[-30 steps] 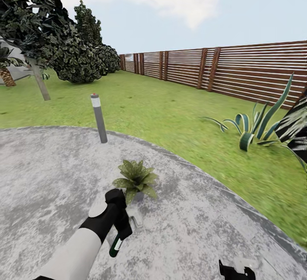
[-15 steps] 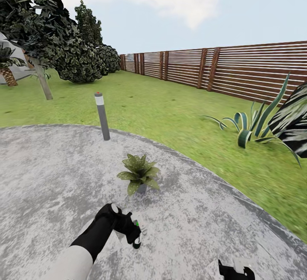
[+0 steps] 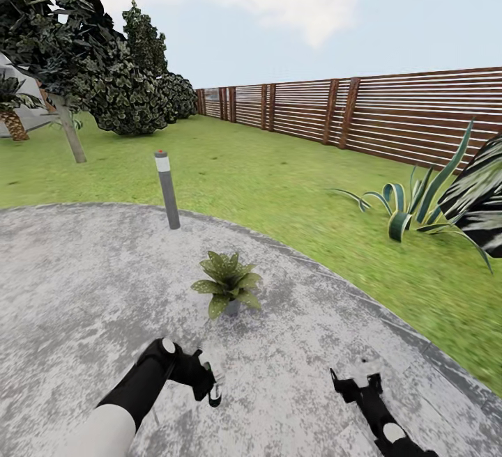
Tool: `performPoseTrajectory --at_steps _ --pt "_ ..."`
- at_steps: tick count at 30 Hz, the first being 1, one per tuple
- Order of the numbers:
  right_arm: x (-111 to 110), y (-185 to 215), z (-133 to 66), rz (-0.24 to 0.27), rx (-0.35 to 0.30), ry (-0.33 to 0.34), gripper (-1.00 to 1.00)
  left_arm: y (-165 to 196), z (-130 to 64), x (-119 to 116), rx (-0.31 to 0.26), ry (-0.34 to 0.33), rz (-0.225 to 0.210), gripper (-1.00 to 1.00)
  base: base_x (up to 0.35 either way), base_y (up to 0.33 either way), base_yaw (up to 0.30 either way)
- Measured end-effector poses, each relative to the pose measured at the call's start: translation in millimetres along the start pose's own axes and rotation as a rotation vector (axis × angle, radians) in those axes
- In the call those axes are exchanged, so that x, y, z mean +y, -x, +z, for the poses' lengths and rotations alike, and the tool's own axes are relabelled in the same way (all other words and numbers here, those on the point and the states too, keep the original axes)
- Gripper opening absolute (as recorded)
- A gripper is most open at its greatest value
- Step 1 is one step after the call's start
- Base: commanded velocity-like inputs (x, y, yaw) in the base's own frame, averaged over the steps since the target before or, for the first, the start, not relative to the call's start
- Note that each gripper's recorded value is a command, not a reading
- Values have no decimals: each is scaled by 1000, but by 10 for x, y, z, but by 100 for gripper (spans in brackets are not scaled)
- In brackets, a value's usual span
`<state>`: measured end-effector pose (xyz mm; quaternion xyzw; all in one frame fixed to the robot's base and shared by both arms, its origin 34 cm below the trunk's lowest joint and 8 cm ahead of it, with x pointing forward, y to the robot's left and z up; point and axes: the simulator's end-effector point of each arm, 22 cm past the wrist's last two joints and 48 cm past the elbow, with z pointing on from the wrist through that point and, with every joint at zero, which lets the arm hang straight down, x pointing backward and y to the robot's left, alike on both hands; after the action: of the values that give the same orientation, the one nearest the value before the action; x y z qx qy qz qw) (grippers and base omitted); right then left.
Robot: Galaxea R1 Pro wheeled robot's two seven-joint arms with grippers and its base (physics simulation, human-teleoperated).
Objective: Pick up the pesticide atomizer in the garden and spray insectifuge to fully cover both potted plants in the garden.
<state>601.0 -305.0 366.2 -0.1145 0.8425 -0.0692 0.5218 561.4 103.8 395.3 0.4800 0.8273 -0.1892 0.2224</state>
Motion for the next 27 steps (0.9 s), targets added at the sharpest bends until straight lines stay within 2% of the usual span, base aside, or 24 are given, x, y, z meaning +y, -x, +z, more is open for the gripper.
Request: performPoseTrajectory --at_steps 1,2,3,5,7,9,16,17,18,19,21,23,27 --pt "204 117 26 -75 -24 92 100 9 14 -18 -8 -5 13 -100 0 0 0" --pt "378 188 38 -115 -36 175 100 24 18 -27 -18 -9 27 -100 0 0 0" --pt "526 311 67 -144 -53 256 100 28 16 -31 -24 -11 39 -100 0 0 0" --pt "642 547 132 -175 -83 346 100 -11 14 -29 -18 -16 52 -100 0 0 0" --pt "894 574 52 -222 -80 500 100 -191 -107 169 21 13 65 -100 0 0 0" --pt "926 621 52 -235 -84 528 100 -392 -189 283 50 26 54 -100 0 0 0" --pt "964 629 44 -239 -86 542 100 -435 -201 289 46 21 87 -100 0 0 0" --pt "1024 614 26 -257 -84 560 100 -440 -192 273 54 17 99 -100 0 0 0" --pt "1159 558 -22 -317 -77 603 100 -441 -165 230 72 7 129 -100 0 0 0" --pt "1212 541 -40 -340 -76 620 100 -444 -150 204 82 1 145 -100 0 0 0" --pt "1251 540 -51 -346 -76 629 100 -445 -143 192 86 -3 152 -100 0 0 0" --pt "1366 525 -111 -350 -73 677 100 -456 -131 171 92 -7 158 -100 0 0 0" --pt "1561 703 -235 -378 -112 789 100 -525 -74 80 144 -25 221 -100 0 0 0"
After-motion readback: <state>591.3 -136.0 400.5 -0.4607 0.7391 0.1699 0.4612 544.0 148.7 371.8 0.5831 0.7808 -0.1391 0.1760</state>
